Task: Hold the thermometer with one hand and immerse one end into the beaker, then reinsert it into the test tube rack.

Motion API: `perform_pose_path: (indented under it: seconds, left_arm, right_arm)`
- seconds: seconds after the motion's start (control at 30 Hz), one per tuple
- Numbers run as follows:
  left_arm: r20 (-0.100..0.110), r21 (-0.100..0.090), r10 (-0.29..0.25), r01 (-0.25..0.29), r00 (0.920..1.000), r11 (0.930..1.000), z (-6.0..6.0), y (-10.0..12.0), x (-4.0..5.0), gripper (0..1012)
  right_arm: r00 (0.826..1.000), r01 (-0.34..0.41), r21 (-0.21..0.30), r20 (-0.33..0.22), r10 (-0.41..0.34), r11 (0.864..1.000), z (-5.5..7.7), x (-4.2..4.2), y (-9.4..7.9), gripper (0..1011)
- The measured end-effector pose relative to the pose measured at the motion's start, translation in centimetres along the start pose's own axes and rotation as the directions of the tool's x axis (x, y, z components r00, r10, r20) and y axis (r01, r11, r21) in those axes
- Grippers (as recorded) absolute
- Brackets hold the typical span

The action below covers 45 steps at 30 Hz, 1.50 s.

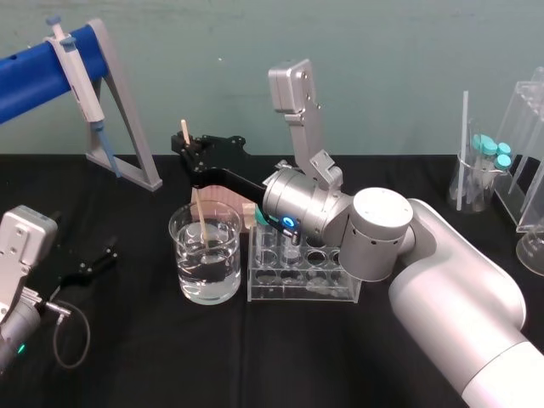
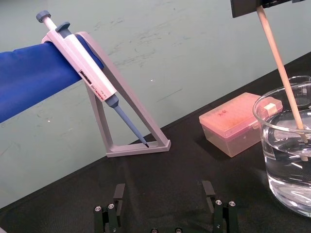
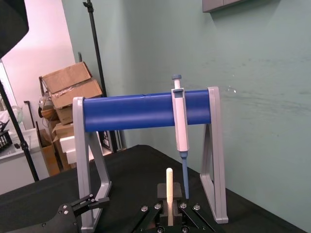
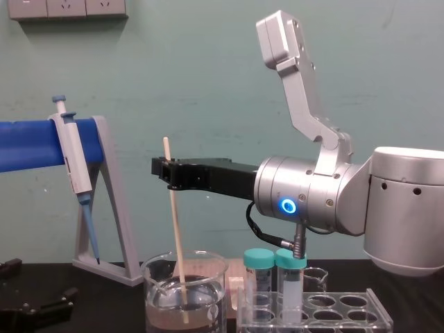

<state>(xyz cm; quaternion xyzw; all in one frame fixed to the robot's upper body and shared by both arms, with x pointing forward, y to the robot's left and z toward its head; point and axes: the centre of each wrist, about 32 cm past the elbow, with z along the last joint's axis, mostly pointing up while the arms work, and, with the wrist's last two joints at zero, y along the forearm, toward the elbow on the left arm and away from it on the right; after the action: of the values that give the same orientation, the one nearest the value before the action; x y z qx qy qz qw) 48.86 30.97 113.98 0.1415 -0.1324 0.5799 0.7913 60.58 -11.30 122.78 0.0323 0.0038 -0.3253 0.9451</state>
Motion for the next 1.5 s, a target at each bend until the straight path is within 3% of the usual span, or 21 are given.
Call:
perform_pose_path:
  seconds: [1.5]
  left_arm:
    - [0.000, 0.000, 0.000, 0.000, 1.0000, 1.0000, 0.00, 0.00, 0.00, 1004]
  right_arm:
    - [1.000, 0.003, -0.006, -0.002, -0.003, 1.000, 0.06, 0.07, 0.06, 53]
